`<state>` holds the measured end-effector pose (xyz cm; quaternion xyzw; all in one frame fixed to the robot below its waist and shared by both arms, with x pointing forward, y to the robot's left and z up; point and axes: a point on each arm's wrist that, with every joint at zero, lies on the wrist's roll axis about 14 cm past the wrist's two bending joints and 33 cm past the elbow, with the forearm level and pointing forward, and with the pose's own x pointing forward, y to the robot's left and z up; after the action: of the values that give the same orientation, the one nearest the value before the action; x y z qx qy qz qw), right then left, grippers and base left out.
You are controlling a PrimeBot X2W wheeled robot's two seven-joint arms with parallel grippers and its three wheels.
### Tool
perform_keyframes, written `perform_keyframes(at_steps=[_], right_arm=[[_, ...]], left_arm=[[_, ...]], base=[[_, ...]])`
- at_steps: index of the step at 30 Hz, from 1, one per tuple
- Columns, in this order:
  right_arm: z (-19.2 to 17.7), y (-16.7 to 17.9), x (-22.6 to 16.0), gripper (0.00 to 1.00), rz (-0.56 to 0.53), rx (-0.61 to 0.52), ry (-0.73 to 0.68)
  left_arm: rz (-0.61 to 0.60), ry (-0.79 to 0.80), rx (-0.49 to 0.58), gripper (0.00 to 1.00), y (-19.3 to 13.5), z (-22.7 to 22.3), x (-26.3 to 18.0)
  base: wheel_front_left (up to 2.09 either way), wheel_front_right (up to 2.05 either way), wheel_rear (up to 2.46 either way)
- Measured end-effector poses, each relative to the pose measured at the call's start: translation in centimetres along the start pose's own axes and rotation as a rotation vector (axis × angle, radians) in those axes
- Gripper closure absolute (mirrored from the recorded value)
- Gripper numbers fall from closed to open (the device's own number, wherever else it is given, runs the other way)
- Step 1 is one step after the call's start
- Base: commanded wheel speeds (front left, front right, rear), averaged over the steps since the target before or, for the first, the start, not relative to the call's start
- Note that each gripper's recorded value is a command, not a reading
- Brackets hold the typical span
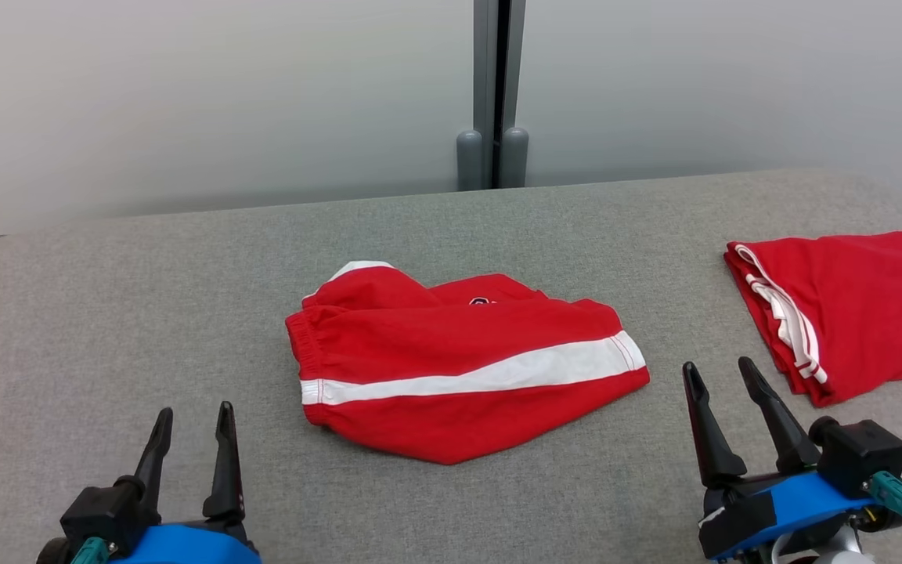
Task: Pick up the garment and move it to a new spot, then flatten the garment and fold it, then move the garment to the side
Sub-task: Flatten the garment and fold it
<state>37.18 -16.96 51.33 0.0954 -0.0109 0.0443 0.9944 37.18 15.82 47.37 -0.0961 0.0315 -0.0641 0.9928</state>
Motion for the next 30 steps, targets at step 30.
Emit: perform_keyframes(at_steps=[30], right_arm=[[-0.9, -0.8, -0.8, 0.0, -0.026, -0.012, 0.036]], left_arm=[[-0.016, 0.062, 0.062, 0.0, 0.5, -0.7, -0.2]], base=[[0.0, 0.0, 0.0]])
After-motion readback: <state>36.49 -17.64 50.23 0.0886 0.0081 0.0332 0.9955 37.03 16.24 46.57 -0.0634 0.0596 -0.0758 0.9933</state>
